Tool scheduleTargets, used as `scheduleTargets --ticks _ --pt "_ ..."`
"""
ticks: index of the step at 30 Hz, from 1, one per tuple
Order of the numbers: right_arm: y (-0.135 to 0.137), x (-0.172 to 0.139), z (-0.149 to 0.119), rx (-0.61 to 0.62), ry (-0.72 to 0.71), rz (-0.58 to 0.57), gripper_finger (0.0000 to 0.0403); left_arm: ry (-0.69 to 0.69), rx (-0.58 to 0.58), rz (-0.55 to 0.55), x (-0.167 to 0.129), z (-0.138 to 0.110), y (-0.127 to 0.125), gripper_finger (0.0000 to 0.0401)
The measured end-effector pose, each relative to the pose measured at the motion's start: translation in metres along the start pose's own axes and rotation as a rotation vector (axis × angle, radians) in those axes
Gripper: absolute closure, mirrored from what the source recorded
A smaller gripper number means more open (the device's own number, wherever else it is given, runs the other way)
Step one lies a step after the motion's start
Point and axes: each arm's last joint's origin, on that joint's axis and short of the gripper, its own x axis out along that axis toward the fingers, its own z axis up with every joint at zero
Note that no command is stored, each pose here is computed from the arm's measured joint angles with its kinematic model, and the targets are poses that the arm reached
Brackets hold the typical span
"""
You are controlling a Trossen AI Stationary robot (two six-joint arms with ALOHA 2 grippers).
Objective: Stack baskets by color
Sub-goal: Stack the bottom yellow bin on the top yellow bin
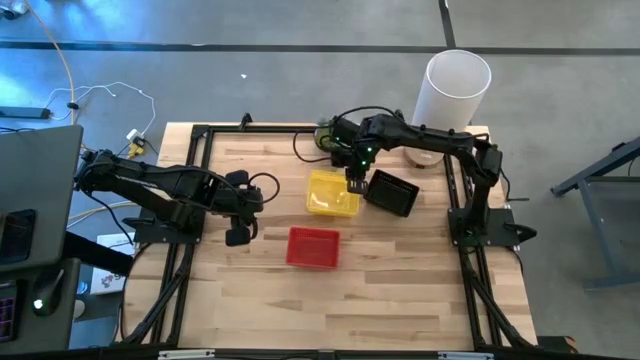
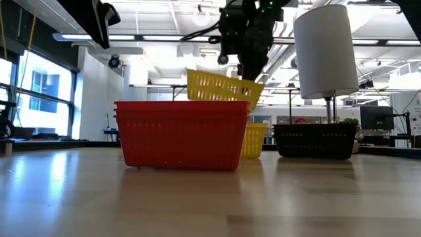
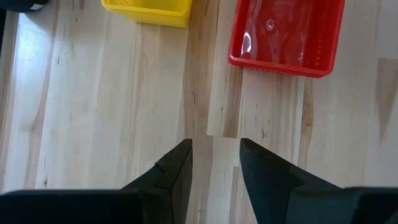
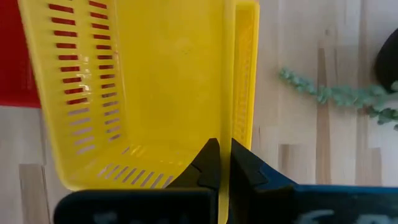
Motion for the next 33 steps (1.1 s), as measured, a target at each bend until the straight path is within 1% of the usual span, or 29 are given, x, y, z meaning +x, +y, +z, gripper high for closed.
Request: scheduleTargets --ticks 7,10,13,16,25,28,33 --pt "-0.011 0.011 -0.009 0.013 0.017 -0.003 0.0403 0.000 -0.001 0.000 0.000 0.000 0.000 0.0280" --pt "-0.012 0.018 -0.010 0.008 0.003 -0.006 0.0403 0.000 -0.001 0.000 0.000 0.000 0.000 0.0280" --pt "-0.011 0.026 -0.015 0.012 0.022 -0.001 0.0403 -0.001 -0.001 -0.001 0.000 0.000 0.000 0.0280" --pt "-0.013 0.031 -0.018 0.014 0.040 -0.021 0.0403 0.000 -0.001 0.000 0.000 0.000 0.000 0.0280" --pt "-0.013 0.035 -0.022 0.008 0.057 -0.036 0.0402 -0.001 -0.001 0.000 0.000 0.000 0.000 0.0280" --pt "-0.013 0.035 -0.022 0.009 0.059 -0.036 0.0388 -0.001 -0.002 -0.001 0.000 0.000 0.000 0.0280" --pt "-0.013 0.035 -0.022 0.012 0.062 -0.036 0.0338 -0.001 -0.002 -0.001 0.000 0.000 0.000 0.0280"
